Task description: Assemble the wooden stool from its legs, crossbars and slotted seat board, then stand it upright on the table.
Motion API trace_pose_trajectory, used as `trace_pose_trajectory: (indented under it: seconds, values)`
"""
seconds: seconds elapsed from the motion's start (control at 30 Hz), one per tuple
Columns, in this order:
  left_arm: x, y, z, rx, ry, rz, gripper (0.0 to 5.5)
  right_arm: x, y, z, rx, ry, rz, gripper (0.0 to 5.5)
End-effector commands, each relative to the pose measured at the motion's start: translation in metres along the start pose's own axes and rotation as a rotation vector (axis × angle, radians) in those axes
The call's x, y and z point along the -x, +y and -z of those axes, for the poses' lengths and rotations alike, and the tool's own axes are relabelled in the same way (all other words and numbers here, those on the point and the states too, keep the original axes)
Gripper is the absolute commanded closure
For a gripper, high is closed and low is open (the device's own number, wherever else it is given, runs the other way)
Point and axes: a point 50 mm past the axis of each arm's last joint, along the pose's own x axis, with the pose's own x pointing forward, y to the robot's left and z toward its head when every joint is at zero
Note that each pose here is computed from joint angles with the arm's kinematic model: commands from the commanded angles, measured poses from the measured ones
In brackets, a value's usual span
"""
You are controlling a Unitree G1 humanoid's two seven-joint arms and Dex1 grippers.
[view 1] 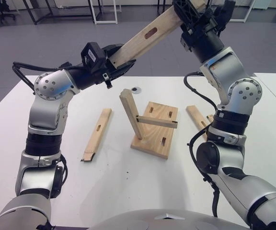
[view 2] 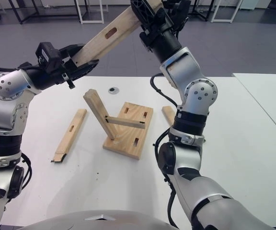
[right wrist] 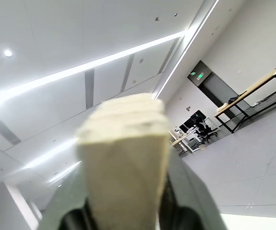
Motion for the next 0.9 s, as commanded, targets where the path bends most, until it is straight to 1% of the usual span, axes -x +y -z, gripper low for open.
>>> trace_pose_trajectory:
  seconds: [0.03, 0.1, 0.17, 0.2, 0.23, 0.27, 0.3, 0.37, 0.4, 0.43, 0.5, 0.6, 0.8, 0.83, 0.9]
  values:
    - [-0.003, -0.004, 0.003, 0.027, 0.005, 0.013, 3.06, 0.008, -0.012, -0.005, -0.034, -0.085, 0.09, 4.49]
    - [0.005, 0.002, 0.013, 0.065, 0.054, -0.059, 2.61, 0.026, -0.025, -0.014, 0.121, -0.128, 0.209, 4.49]
    - [0.028, 0.002, 0.025, 0.121, 0.12, -0.155, 2.17, 0.061, -0.045, -0.02, 0.225, -0.176, 0.374, 4.49]
    - [0.044, -0.005, 0.035, 0.167, 0.171, -0.217, 1.94, 0.084, -0.056, -0.022, 0.241, -0.212, 0.468, 4.49]
    - [0.057, -0.019, 0.052, 0.204, 0.269, -0.258, 1.81, 0.109, -0.068, -0.021, 0.248, -0.239, 0.574, 4.49]
    - [0.066, -0.032, 0.065, 0.228, 0.347, -0.276, 1.63, 0.127, -0.075, -0.019, 0.251, -0.25, 0.645, 4.49]
    - [0.071, -0.055, 0.083, 0.236, 0.45, -0.228, 1.54, 0.145, -0.084, -0.014, 0.243, -0.257, 0.723, 4.49]
    - [0.074, -0.09, 0.107, 0.252, 0.569, -0.139, 1.54, 0.168, -0.093, -0.007, 0.252, -0.273, 0.816, 4.49]
    - [0.075, -0.102, 0.116, 0.259, 0.606, -0.107, 1.54, 0.176, -0.096, -0.007, 0.277, -0.286, 0.849, 4.49]
    - [0.074, -0.113, 0.123, 0.233, 0.648, -0.05, 1.54, 0.183, -0.098, -0.008, 0.344, -0.283, 0.89, 4.49]
    - [0.072, -0.131, 0.131, 0.162, 0.7, 0.044, 1.54, 0.19, -0.099, -0.005, 0.395, -0.288, 0.921, 4.49]
    - [0.071, -0.139, 0.136, 0.142, 0.72, 0.051, 1.54, 0.193, -0.096, -0.005, 0.462, -0.293, 0.928, 4.49]
    - [0.07, -0.164, 0.148, 0.14, 0.786, 0.19, 1.54, 0.194, -0.102, 0.004, 0.43, -0.29, 0.933, 4.49]
    - [0.069, -0.167, 0.149, 0.142, 0.791, 0.209, 1.54, 0.193, -0.1, 0.003, 0.421, -0.301, 0.92, 4.49]
    - [0.067, -0.172, 0.147, 0.156, 0.783, 0.233, 1.54, 0.19, -0.086, -0.013, 0.429, -0.351, 0.865, 4.49]
